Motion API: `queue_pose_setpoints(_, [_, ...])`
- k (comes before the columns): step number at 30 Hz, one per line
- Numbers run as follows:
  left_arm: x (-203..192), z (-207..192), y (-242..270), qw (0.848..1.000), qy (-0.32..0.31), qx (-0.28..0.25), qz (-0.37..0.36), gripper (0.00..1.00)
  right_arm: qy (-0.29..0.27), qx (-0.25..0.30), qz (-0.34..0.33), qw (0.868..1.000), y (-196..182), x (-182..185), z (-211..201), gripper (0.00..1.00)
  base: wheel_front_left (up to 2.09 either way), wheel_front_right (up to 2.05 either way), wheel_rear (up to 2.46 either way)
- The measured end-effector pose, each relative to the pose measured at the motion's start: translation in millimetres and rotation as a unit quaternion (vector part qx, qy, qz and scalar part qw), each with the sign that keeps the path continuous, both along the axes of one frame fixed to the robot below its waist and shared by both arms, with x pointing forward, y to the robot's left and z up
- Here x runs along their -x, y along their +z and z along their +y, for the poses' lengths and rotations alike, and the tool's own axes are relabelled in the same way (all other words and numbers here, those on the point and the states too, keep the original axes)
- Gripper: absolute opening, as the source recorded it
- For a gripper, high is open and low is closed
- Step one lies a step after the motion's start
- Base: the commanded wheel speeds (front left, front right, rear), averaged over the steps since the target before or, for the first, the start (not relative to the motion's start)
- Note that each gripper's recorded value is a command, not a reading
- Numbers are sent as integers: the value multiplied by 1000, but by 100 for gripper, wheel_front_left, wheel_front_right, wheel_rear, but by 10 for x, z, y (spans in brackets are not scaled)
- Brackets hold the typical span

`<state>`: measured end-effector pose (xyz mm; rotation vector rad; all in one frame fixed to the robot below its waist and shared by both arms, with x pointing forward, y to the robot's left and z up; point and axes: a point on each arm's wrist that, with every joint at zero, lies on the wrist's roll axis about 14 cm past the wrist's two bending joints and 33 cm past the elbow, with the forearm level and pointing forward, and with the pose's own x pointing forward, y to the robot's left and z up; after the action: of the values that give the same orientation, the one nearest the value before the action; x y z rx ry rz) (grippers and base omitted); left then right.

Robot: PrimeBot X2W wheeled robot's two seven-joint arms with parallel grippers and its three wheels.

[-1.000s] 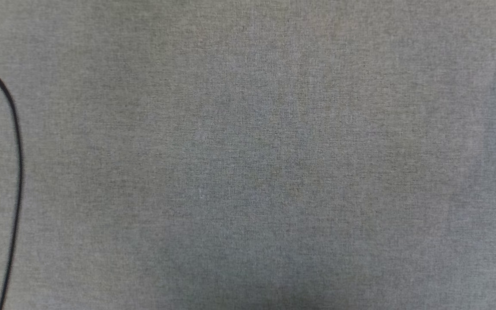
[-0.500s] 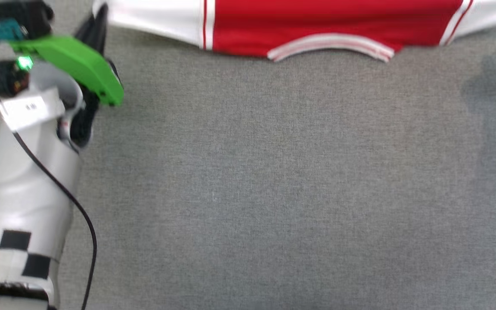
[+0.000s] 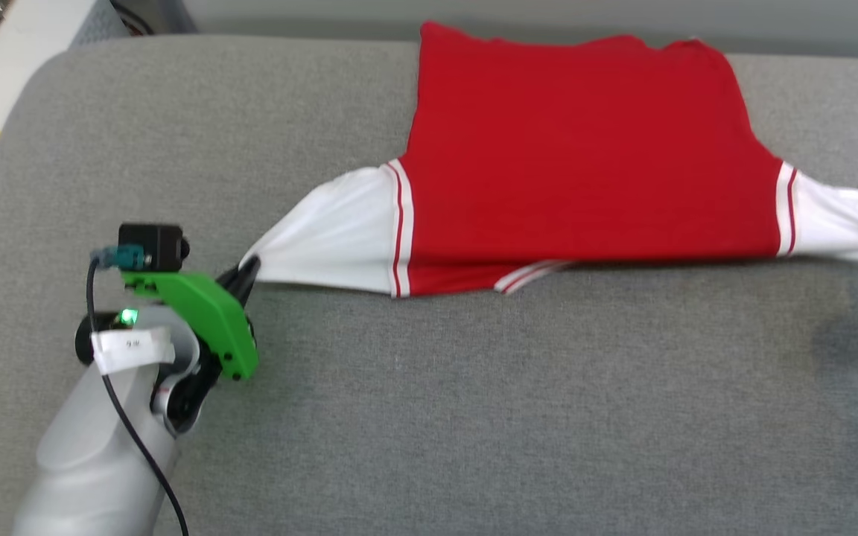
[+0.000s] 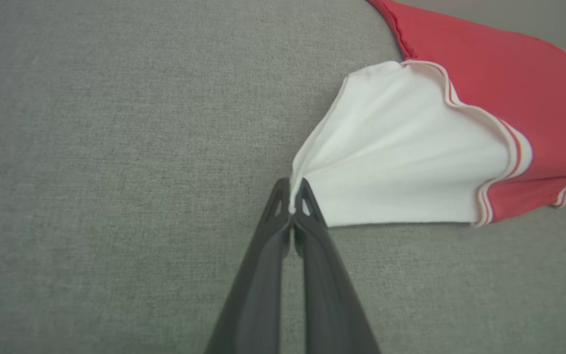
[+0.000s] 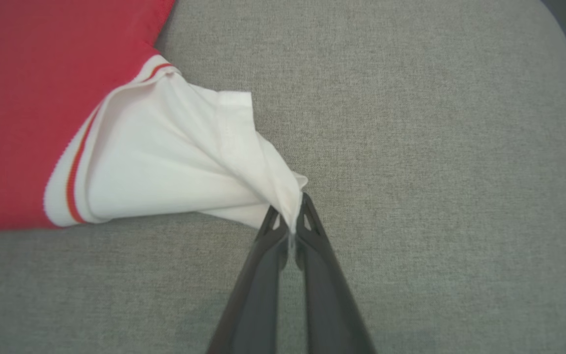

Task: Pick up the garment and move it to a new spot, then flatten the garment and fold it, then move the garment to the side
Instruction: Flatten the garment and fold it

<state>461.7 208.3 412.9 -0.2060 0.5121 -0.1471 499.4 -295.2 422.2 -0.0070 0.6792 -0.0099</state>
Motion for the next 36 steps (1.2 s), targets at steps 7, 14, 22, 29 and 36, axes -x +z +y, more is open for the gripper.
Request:
queue_pose_setpoints(7, [504, 62, 23, 1000, 0, 13, 22, 0, -1, -21, 29, 999, 68, 456, -40, 0, 0, 0, 0])
queue_pose_setpoints(14, [985, 13, 32, 998, -6, 30, 49, 0, -16, -39, 63, 997, 102, 942, -164, 0, 0, 0, 0])
queue_pose_setpoints(22, [1535, -130, -17, 992, -22, 57, 108, 0, -42, -73, 131, 988, -45, 1583, -200, 0, 0, 0, 0])
queue_pose_setpoints(29, [1675, -303, 77, 988, -40, 82, 121, 0, -46, -78, 145, 985, -67, 1773, -82, 0, 0, 0, 0])
queue_pose_setpoints(36, [1629, -459, 227, 987, -64, 89, 115, 0, -31, -50, 121, 991, 99, 1608, -41, 100, 0, 0, 0])
